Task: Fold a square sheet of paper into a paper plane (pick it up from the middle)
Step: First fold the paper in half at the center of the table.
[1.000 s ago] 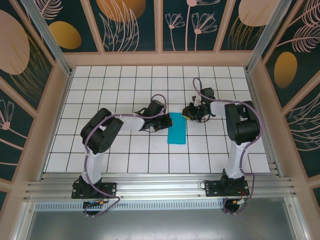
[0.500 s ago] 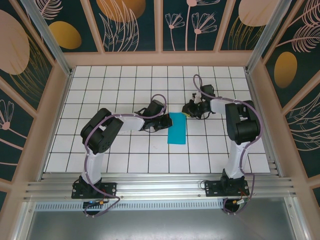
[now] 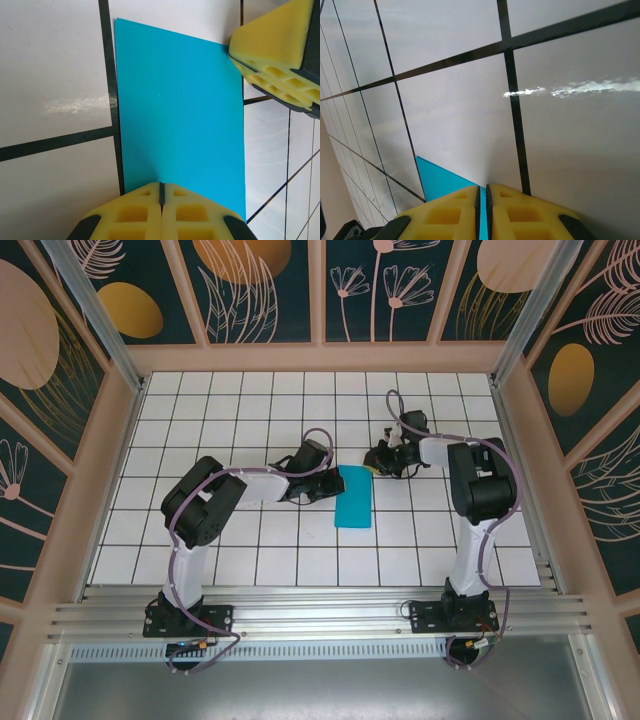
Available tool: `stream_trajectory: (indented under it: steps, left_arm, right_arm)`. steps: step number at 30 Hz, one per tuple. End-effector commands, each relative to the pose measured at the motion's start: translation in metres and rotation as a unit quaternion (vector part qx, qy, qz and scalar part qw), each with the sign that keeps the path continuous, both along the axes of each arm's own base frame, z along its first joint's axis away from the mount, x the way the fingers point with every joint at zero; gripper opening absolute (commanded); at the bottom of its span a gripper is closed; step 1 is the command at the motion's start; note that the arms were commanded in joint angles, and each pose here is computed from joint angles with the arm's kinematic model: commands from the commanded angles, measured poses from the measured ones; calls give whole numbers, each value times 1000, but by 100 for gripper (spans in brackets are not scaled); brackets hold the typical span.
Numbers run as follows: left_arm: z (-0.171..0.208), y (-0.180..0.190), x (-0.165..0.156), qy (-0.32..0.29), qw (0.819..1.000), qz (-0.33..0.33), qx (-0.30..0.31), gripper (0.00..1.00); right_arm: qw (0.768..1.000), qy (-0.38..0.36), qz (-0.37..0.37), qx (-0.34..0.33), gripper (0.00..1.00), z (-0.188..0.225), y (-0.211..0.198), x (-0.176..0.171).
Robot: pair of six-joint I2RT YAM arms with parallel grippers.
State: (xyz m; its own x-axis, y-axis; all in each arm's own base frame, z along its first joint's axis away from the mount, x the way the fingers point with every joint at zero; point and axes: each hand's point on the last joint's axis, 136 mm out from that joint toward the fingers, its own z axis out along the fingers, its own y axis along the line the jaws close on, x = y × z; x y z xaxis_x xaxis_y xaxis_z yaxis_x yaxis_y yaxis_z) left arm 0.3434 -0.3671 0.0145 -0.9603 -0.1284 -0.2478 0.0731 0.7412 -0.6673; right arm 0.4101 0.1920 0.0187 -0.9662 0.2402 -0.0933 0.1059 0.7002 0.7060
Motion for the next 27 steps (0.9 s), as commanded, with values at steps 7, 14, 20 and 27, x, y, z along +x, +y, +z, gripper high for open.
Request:
stream_trajectory:
  steps: [7,14,20,27]
  left_arm:
    - [-49,29,-30,65,995,-1,78,0]
    - [-50,29,-31,67,995,0,78,0]
    - [-49,28,-30,66,995,-2,76,0]
    - [-50,28,-30,67,995,-2,76,0]
  right_arm:
    - [1000,-27,-4,-6,15,34,-2,1]
    - [1000,-14,3,6,16,26,4,-17]
    - [1000,13,1,-8,16,-1,4,-31]
    - [1000,12,-5,-26,16,0,-2,-36]
